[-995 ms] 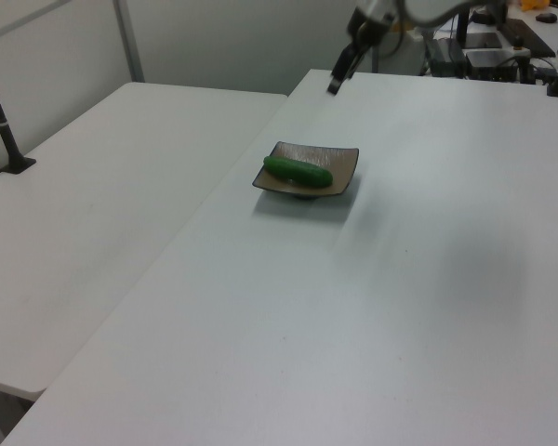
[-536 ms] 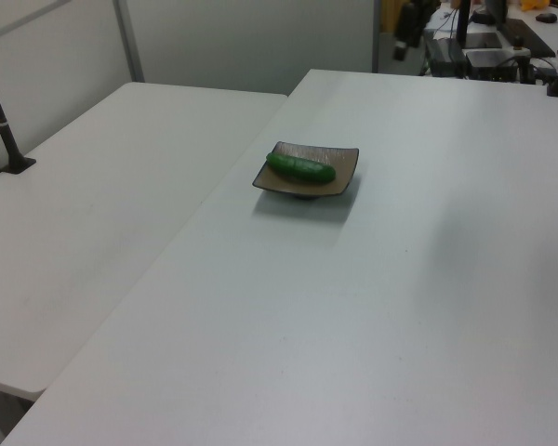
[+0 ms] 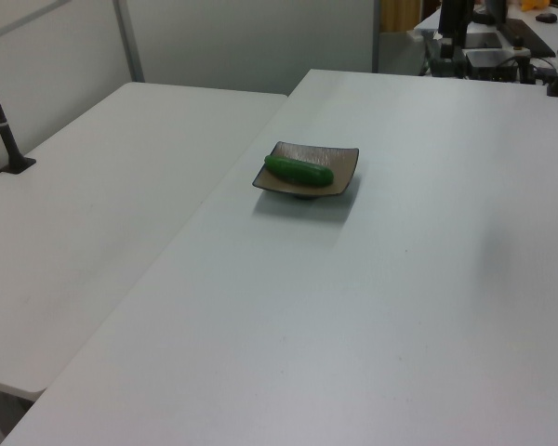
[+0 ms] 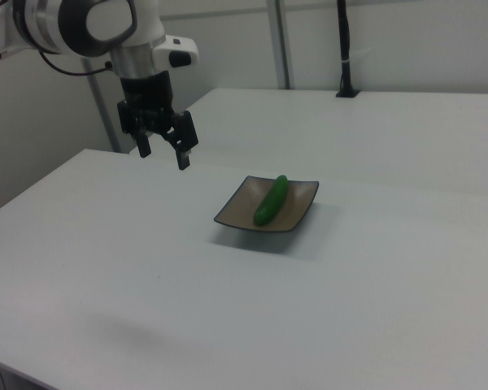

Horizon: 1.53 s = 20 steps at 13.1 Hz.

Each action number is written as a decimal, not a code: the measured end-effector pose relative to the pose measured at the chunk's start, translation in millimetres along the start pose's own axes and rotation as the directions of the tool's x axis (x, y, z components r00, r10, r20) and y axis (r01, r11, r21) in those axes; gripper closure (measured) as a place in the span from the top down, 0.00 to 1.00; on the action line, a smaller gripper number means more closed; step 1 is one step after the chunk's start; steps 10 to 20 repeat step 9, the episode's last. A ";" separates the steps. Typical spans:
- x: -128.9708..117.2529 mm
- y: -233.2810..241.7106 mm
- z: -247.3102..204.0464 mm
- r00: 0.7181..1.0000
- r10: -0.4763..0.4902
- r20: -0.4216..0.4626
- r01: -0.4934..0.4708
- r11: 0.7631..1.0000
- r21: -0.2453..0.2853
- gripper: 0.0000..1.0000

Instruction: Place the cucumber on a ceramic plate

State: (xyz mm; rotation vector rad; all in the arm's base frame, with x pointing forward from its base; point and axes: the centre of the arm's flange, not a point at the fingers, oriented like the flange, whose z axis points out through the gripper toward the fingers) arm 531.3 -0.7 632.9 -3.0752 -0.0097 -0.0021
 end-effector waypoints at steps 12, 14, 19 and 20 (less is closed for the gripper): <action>15.0 -0.1 14.9 0.992 -0.096 -0.084 0.096 0.995 -0.010 1.00; 15.0 -0.1 14.9 0.992 -0.096 -0.084 0.096 0.995 -0.010 1.00; 15.0 -0.1 14.9 0.992 -0.096 -0.084 0.096 0.995 -0.010 1.00; 15.0 -0.1 14.9 0.992 -0.096 -0.084 0.096 0.995 -0.010 1.00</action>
